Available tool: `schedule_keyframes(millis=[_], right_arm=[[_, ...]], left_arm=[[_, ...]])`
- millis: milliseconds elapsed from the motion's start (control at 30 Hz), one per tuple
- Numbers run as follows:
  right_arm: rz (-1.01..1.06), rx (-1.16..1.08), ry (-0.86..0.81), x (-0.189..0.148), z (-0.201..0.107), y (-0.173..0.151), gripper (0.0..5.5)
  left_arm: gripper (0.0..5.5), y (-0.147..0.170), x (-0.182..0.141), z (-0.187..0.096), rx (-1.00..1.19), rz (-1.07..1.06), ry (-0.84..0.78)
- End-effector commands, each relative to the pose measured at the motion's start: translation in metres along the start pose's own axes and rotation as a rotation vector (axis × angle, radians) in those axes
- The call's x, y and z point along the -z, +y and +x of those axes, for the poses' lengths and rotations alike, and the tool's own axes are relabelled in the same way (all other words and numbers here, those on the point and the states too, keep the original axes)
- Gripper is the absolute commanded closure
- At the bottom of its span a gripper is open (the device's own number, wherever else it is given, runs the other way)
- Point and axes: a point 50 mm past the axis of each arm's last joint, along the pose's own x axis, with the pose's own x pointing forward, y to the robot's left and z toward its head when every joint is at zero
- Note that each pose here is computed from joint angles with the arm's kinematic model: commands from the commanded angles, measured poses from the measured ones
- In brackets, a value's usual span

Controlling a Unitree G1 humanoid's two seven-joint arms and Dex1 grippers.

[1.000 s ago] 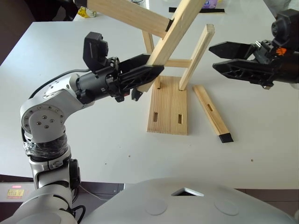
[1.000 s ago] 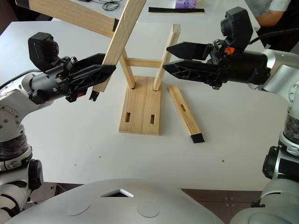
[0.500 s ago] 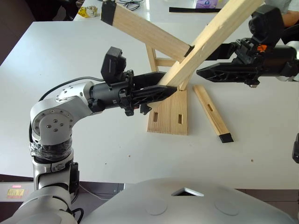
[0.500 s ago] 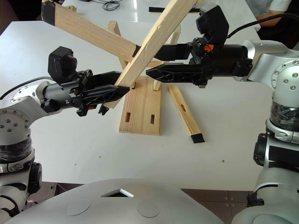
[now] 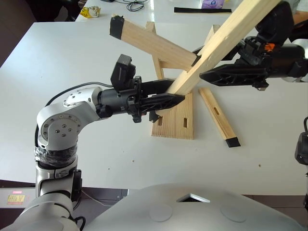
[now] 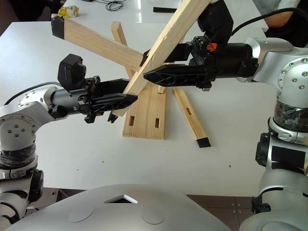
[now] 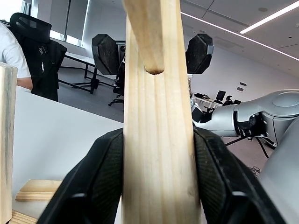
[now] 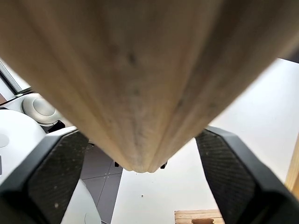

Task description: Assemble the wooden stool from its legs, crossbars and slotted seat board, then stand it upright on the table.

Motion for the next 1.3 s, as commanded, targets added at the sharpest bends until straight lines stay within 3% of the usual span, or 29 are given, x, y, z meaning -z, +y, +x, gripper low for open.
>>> schedule_keyframes(millis=[33,333,700,733,1300], right_arm=[[-0.029,-0.021,0.01,-0.003,0.002,0.006,2.17],[-0.038,0.004,0.042,0.003,0.001,0.006,3.44],[-0.054,0.025,0.076,0.012,0.001,0.005,3.44],[-0.056,0.027,0.075,0.013,0.001,0.005,3.44],[-0.23,0.159,-0.05,-0.014,-0.005,0.0,3.44]], left_arm=[[3.46,0.0,0.0,0.0,0.004,0.007,0.007],[3.46,0.008,-0.009,-0.002,-0.034,0.02,-0.018],[3.46,0.014,-0.01,-0.003,-0.089,0.03,-0.028],[3.09,0.015,-0.009,-0.003,-0.1,0.025,-0.012],[0.72,0.014,0.019,-0.011,-0.108,-0.021,0.133]])
